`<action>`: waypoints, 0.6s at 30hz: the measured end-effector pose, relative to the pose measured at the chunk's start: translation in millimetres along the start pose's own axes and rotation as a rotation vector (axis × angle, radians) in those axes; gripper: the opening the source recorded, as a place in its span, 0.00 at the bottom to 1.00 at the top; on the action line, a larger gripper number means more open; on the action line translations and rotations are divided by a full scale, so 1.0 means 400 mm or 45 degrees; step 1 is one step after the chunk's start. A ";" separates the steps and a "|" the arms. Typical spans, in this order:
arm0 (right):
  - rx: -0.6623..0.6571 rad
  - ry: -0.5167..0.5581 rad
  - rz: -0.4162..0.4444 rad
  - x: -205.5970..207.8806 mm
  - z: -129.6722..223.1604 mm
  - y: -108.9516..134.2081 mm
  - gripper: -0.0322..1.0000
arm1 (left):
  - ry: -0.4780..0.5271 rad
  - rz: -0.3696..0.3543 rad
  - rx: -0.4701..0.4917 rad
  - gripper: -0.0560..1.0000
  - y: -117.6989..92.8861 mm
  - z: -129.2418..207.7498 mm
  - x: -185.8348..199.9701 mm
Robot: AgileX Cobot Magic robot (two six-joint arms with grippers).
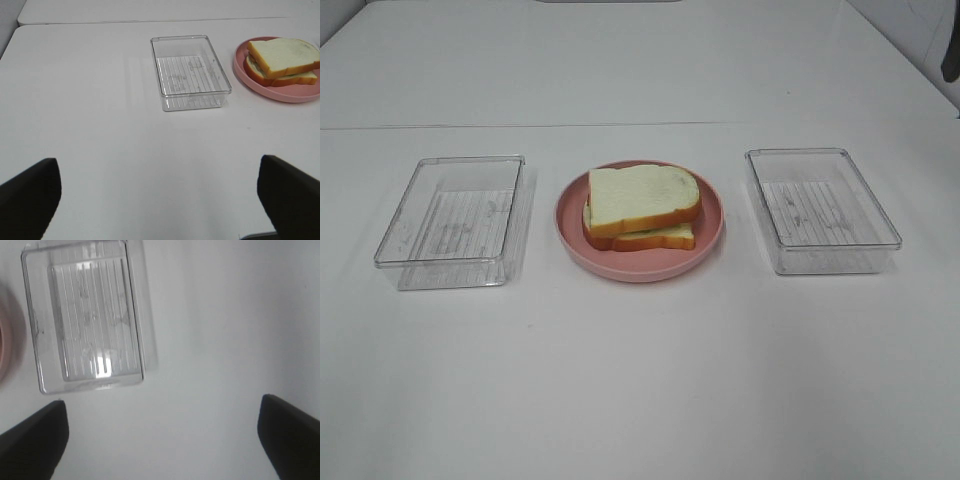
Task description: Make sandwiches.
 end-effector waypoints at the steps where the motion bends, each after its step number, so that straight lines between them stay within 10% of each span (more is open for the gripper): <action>1: 0.009 -0.025 -0.003 0.015 0.052 -0.008 0.94 | 0.000 0.000 0.000 0.99 0.000 0.000 0.000; 18: -0.022 -0.374 -0.066 0.086 0.574 -0.092 0.94 | 0.000 0.000 0.000 0.99 0.000 0.000 0.000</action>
Point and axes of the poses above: a point on each arm's last joint axis where the gripper is mounted, x pointing back along that axis away from the gripper, y along the wrist's bending axis when the last joint is at zero, z = x × y, the point moved 7 cm from there along -x, pointing out along that axis toward the gripper, and after that the axes turned 8 degrees about -x, right-handed, at the moved point
